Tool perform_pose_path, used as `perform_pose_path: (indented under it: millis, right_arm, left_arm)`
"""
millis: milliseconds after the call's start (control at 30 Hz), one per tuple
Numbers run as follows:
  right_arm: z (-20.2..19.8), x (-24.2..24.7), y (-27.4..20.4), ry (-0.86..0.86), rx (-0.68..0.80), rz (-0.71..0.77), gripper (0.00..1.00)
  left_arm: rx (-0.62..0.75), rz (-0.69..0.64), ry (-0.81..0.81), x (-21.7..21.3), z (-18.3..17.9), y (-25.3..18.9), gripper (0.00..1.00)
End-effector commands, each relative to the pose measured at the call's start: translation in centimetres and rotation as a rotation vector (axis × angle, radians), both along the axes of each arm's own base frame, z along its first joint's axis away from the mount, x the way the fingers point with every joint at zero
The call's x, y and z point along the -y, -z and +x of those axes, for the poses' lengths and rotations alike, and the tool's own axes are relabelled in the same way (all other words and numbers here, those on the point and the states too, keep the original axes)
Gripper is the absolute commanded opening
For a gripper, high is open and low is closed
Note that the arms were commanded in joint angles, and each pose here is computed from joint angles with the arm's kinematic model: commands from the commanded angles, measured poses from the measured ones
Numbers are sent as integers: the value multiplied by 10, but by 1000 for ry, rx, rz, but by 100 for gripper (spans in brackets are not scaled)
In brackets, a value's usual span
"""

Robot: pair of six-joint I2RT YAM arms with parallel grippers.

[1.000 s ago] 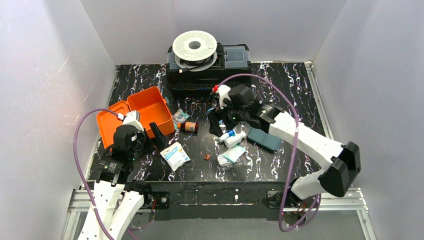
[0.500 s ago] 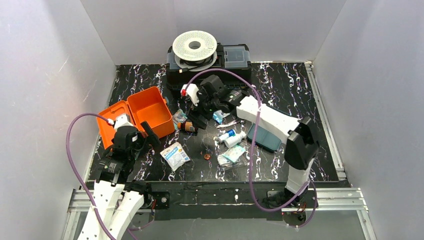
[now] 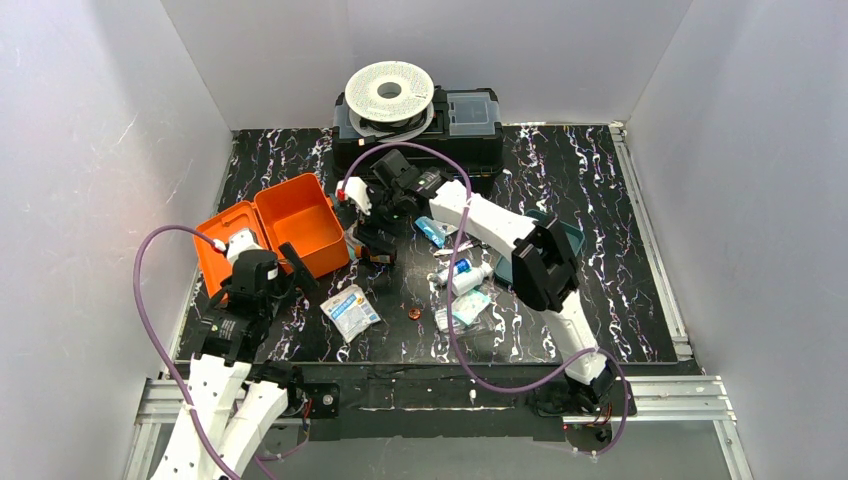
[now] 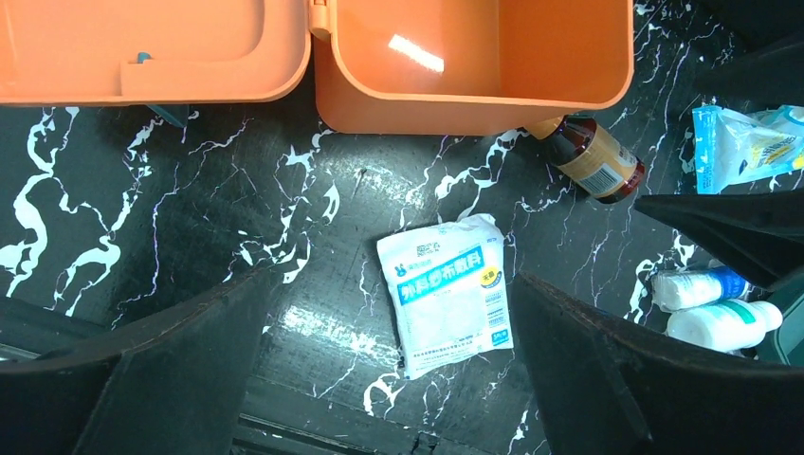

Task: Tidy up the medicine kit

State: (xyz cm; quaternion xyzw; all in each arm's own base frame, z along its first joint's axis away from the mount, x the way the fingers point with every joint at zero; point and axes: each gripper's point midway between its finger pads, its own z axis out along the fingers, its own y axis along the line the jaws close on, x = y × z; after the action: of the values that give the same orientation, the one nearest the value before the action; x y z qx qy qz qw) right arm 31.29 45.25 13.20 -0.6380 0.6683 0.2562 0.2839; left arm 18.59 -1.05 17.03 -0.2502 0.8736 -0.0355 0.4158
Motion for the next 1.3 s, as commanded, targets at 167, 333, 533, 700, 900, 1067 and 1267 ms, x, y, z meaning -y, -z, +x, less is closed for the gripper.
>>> perform_pose_path:
  millis: [167, 333, 533, 700, 900, 1067, 1267]
  right_arm:
    - [-5, -4, 16, -56, -62, -23, 100]
    - [-3, -1, 28, -42, -84, -47, 100]
    - [6, -2, 44, -2, -87, -76, 100]
    - [12, -4, 52, 30, -84, -90, 100]
    - [20, -2, 65, 67, -72, -121, 100]
    - [20, -1, 71, 77, -83, -130, 100]
    - [18, -1, 77, 78, -102, -139, 76]
  left_arm:
    - [4, 14, -16, -3, 2, -8, 99]
    - [2, 10, -10, -2, 2, -8, 100]
    - [1, 9, -4, -1, 3, -7, 99]
    - [2, 4, 0, 0, 3, -7, 100]
    - [1, 2, 5, 1, 3, -7, 100]
    - [0, 1, 10, 2, 3, -7, 99]
    - [0, 0, 12, 2, 4, -7, 99]
